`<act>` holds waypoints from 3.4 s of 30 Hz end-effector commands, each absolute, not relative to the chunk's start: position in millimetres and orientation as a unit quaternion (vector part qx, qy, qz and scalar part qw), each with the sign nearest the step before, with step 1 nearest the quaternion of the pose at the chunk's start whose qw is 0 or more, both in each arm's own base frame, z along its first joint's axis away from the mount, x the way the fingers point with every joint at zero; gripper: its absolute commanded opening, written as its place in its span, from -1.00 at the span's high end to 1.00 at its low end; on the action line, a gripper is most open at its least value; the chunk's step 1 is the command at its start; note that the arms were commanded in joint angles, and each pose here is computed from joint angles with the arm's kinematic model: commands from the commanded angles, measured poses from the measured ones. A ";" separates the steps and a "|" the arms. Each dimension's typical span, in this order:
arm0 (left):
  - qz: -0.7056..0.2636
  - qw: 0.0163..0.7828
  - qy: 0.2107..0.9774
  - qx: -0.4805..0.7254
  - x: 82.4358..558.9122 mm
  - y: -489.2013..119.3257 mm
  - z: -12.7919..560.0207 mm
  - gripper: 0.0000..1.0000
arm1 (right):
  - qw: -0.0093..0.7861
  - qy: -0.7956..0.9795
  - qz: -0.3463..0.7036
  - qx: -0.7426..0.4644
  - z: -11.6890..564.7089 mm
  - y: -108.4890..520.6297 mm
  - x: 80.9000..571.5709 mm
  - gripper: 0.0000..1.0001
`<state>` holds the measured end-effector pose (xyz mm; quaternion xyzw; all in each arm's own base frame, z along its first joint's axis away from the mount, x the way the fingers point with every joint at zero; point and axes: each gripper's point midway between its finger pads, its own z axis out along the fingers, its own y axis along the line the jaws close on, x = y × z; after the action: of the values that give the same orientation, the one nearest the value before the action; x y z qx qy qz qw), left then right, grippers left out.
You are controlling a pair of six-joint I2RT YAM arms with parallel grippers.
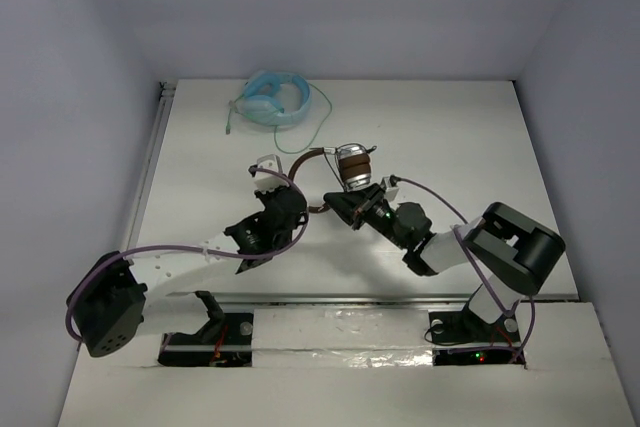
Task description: Wrap the headphones
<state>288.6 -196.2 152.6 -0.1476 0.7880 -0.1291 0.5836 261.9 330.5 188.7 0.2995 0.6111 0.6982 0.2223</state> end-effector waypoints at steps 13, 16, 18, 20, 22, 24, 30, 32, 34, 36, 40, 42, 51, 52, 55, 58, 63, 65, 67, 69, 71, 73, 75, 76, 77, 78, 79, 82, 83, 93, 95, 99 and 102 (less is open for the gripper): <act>-0.254 0.549 0.789 -0.107 282.6 -266.1 176.6 1.00 | 0.241 0.651 0.664 0.278 194.0 360.6 274.9 0.38; -0.251 0.544 0.793 -0.111 285.9 -262.0 170.7 1.00 | 0.233 0.661 0.655 0.282 181.8 363.2 275.8 0.36; -0.251 0.546 0.792 -0.112 288.1 -259.6 171.5 1.00 | 0.233 0.663 0.653 0.282 179.7 363.1 275.7 0.29; -0.247 0.544 0.794 -0.113 289.4 -256.9 167.1 1.00 | 0.238 0.661 0.655 0.278 185.7 365.6 278.0 0.18; -0.251 0.540 0.796 -0.112 290.0 -257.0 162.5 1.00 | 0.245 0.675 0.642 0.270 185.1 369.4 281.4 0.12; -0.253 0.534 0.799 -0.109 288.4 -258.9 157.4 1.00 | 0.248 0.680 0.636 0.267 185.6 370.4 282.3 0.08; -0.254 0.517 0.811 -0.103 285.9 -255.8 144.0 1.00 | 0.250 0.692 0.621 0.270 174.0 373.9 287.7 0.05; -0.246 0.512 0.817 -0.099 285.2 -255.4 135.5 1.00 | 0.252 0.693 0.622 0.264 178.8 377.7 290.0 0.00; -0.233 0.511 0.821 -0.101 286.8 -249.2 126.5 1.00 | 0.259 0.694 0.621 0.256 189.4 382.1 293.7 -0.04; -0.216 0.511 0.826 -0.102 290.6 -243.5 117.9 1.00 | 0.266 0.694 0.618 0.256 195.3 382.1 296.3 -0.11; -0.209 0.511 0.828 -0.100 293.7 -240.6 112.3 1.00 | 0.290 0.685 0.610 0.273 202.7 373.6 303.6 -0.16; -0.207 0.506 0.832 -0.095 293.8 -242.9 107.1 1.00 | 0.299 0.678 0.609 0.283 206.3 368.7 306.6 -0.17; -0.206 0.496 0.837 -0.102 310.8 -231.4 101.6 1.00 | 0.263 0.676 0.630 0.278 202.1 371.1 292.5 -0.59; -0.204 0.498 0.836 -0.106 315.4 -226.7 102.5 1.00 | 0.255 0.678 0.632 0.276 201.1 371.4 289.1 -0.65; -0.217 0.500 0.832 -0.108 323.7 -221.8 107.0 1.00 | 0.224 0.679 0.647 0.266 197.1 373.3 276.0 -0.72; -0.217 0.498 0.834 -0.101 326.0 -225.8 108.9 1.00 | 0.224 0.680 0.644 0.270 194.5 369.2 273.6 -0.74; -0.232 0.478 0.844 -0.072 326.1 -237.3 108.0 1.00 | 0.258 0.703 0.616 0.244 198.3 367.5 276.5 -0.74; -0.230 0.472 0.849 -0.062 327.3 -240.9 106.8 1.00 | 0.268 0.695 0.625 0.235 213.0 366.4 275.5 -0.70; -0.227 0.467 0.853 -0.059 329.1 -240.1 105.1 1.00 | 0.280 0.704 0.614 0.221 216.6 365.3 274.8 -0.62; -0.229 0.460 0.856 -0.047 327.3 -243.3 102.1 1.00 | 0.294 0.706 0.615 0.193 232.0 366.9 272.4 -0.62; -0.230 0.457 0.858 -0.041 327.6 -245.7 100.7 1.00 | 0.300 0.710 0.612 0.179 239.6 368.5 271.6 -0.65; -0.228 0.452 0.862 -0.037 327.5 -246.8 97.7 1.00 | 0.309 0.713 0.608 0.164 246.7 370.0 272.1 -0.68; -0.226 0.447 0.865 -0.034 326.8 -247.6 92.6 1.00 | 0.321 0.719 0.598 0.153 248.8 370.0 274.0 -0.68; -0.225 0.445 0.866 -0.033 326.1 -247.3 91.0 1.00 | 0.324 0.714 0.603 0.147 256.5 371.6 274.2 -0.67; -0.224 0.443 0.867 -0.033 325.7 -247.4 89.5 1.00 | 0.325 0.713 0.604 0.143 259.4 372.9 274.1 -0.65; -0.223 0.440 0.869 -0.031 324.8 -247.3 88.0 1.00 | 0.325 0.718 0.602 0.127 260.2 375.3 272.0 -0.65; -0.223 0.438 0.870 -0.029 324.6 -248.1 87.4 1.00 | 0.329 0.716 0.606 0.115 269.4 379.2 272.7 -0.65; -0.223 0.435 0.872 -0.027 324.1 -248.7 84.6 1.00 | 0.341 0.717 0.599 0.105 272.6 377.8 273.4 -0.58; -0.223 0.435 0.872 -0.027 323.9 -248.5 83.7 1.00 | 0.352 0.710 0.601 0.103 281.2 373.3 272.5 -0.40; -0.183 0.450 0.874 -0.028 352.4 -253.5 70.4 1.00 | 0.526 0.697 0.479 0.091 338.3 292.9 277.1 0.94; -0.183 0.462 0.867 -0.030 361.1 -257.2 75.8 1.00 | 0.556 0.682 0.464 0.102 354.8 268.8 271.2 0.94; -0.185 0.475 0.860 -0.024 374.7 -266.2 80.8 1.00 | 0.590 0.678 0.422 0.119 356.8 229.6 261.3 0.94; -0.181 0.488 0.853 -0.028 383.0 -267.5 89.9 1.00 | 0.607 0.672 0.403 0.130 357.7 205.7 252.8 0.92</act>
<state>350.5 -245.5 35.9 -0.0109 0.8977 -0.1384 0.4182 250.0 231.5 376.9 0.1215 0.6519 0.4724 0.5806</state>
